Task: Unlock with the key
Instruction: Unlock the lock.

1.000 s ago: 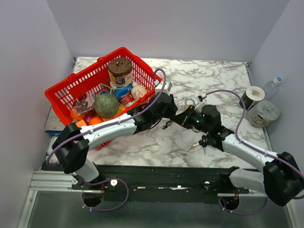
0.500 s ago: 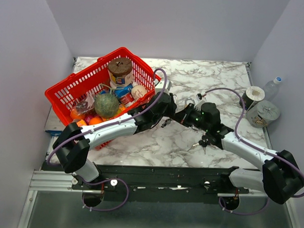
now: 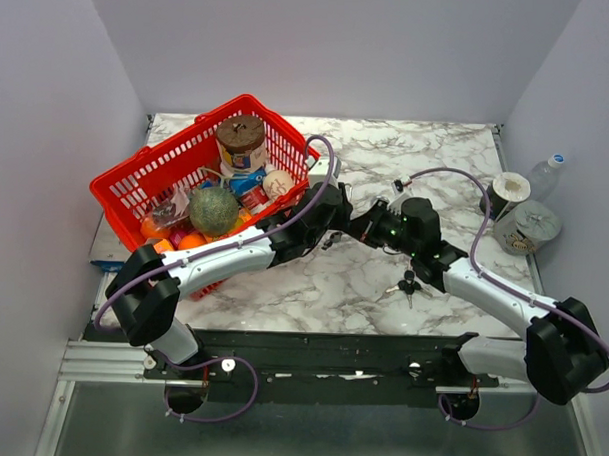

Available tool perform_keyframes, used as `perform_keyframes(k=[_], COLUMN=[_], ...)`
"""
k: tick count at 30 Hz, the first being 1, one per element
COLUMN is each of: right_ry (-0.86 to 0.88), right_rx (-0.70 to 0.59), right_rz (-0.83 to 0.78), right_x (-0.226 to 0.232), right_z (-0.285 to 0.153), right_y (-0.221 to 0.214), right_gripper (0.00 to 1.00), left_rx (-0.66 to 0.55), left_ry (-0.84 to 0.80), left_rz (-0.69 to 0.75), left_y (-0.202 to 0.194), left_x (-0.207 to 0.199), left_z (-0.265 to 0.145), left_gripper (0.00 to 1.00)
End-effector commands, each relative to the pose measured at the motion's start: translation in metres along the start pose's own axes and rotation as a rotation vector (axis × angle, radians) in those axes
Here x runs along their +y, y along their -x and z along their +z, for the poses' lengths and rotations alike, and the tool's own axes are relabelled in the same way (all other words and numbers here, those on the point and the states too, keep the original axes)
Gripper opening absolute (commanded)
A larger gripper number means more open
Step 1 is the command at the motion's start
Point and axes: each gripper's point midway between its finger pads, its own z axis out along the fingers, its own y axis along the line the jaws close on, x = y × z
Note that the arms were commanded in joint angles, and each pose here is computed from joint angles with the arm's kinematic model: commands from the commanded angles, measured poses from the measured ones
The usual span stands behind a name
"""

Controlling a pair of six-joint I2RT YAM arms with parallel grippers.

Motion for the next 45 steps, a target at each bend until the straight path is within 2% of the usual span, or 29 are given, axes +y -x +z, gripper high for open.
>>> perform_keyframes(k=[1, 15, 24, 45], right_ry=[0.106, 0.091, 0.153, 0.239], right_rx=[-0.234, -0.283, -0.29, -0.36], right_rz=[-0.052, -0.049, -0.124, -0.234], right_x=[0.048, 0.044, 0.057, 0.088], right_z=[0.004, 0.008, 0.011, -0.01], right_y=[0.067, 0.076, 0.081, 0.098], right_gripper=[0.01, 0.01, 0.01, 0.01], left_rx=[0.151, 0.144, 0.141, 0.119], left_ry=[-0.039, -0.061, -0.061, -0.074], left_rz=[0.053, 0.033, 0.017, 0.004], left_y=[-0.047, -0.043, -0.042, -0.037], left_x=[-0.01, -0.016, -0.015, -0.017], left_z=[-0.009, -0.017, -0.019, -0.024], left_gripper=[0.0, 0.0, 0.0, 0.0])
